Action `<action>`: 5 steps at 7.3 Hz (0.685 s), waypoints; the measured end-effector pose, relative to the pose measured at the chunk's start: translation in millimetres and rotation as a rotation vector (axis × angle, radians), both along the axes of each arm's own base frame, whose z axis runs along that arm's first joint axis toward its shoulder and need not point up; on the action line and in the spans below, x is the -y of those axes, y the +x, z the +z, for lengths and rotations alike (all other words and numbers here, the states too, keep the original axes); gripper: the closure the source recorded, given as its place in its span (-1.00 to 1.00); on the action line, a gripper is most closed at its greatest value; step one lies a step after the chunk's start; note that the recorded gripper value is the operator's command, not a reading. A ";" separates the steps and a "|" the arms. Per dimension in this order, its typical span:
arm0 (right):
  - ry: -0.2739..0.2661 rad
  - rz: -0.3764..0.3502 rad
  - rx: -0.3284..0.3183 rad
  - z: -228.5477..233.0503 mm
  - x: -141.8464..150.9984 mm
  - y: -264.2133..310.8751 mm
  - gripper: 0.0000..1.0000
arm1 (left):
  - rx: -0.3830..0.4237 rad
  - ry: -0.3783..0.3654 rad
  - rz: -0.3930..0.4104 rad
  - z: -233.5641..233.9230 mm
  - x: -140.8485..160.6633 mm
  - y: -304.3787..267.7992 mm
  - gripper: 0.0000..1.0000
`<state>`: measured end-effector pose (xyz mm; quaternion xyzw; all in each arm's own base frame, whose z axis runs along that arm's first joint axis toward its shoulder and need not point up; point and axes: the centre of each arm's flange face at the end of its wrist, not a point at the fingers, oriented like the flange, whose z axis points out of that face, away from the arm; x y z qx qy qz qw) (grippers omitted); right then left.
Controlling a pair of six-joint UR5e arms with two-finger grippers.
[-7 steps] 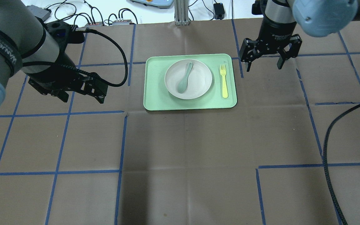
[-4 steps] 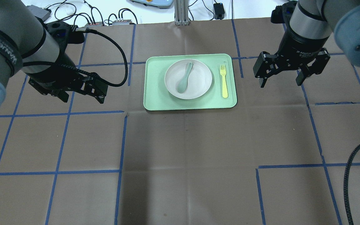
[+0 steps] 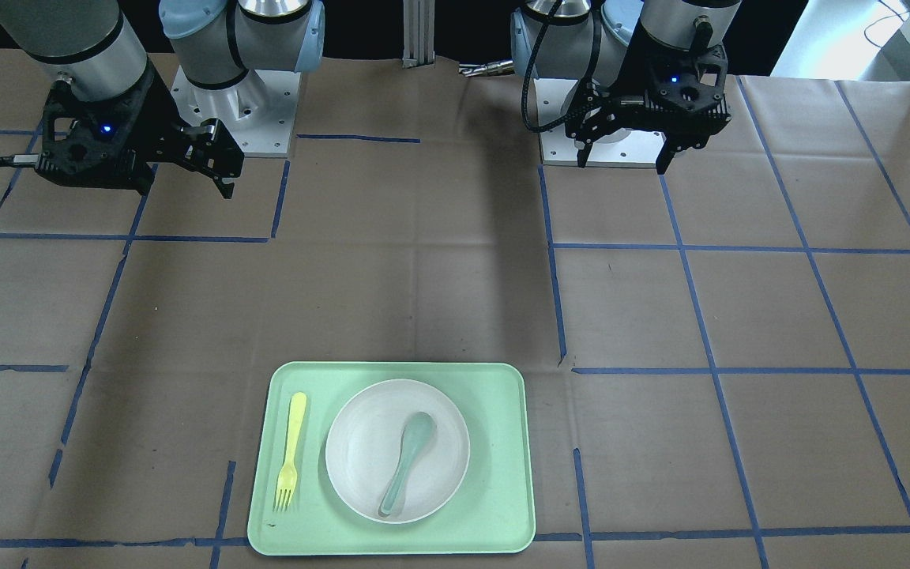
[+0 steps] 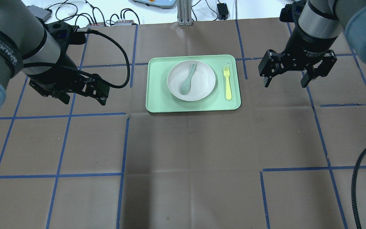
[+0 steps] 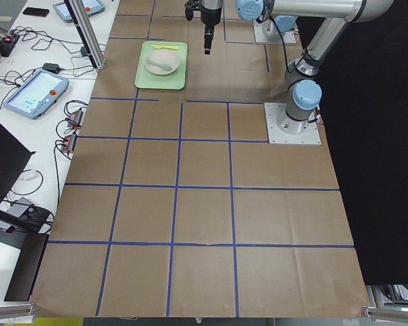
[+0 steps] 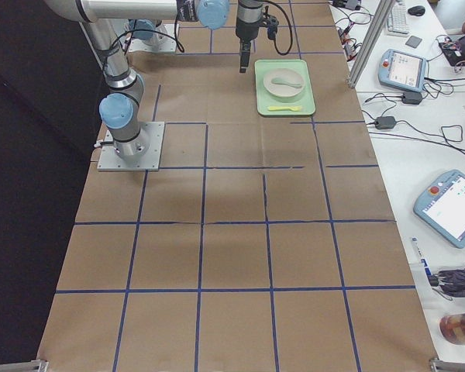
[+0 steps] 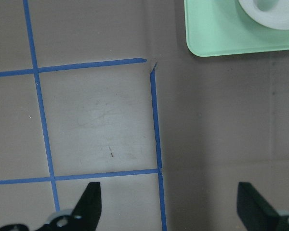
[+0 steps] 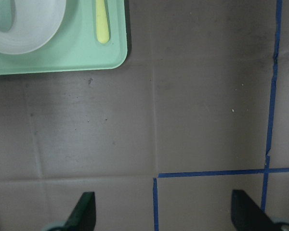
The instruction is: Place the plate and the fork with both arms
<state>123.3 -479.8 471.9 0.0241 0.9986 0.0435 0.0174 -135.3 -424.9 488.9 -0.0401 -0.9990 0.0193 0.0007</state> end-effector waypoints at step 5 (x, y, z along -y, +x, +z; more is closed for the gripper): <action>0.003 0.005 -0.040 -1.1 1.2 -4.3 -1.00 | 0.000 0.000 0.000 -0.1 0.3 0.0 -0.99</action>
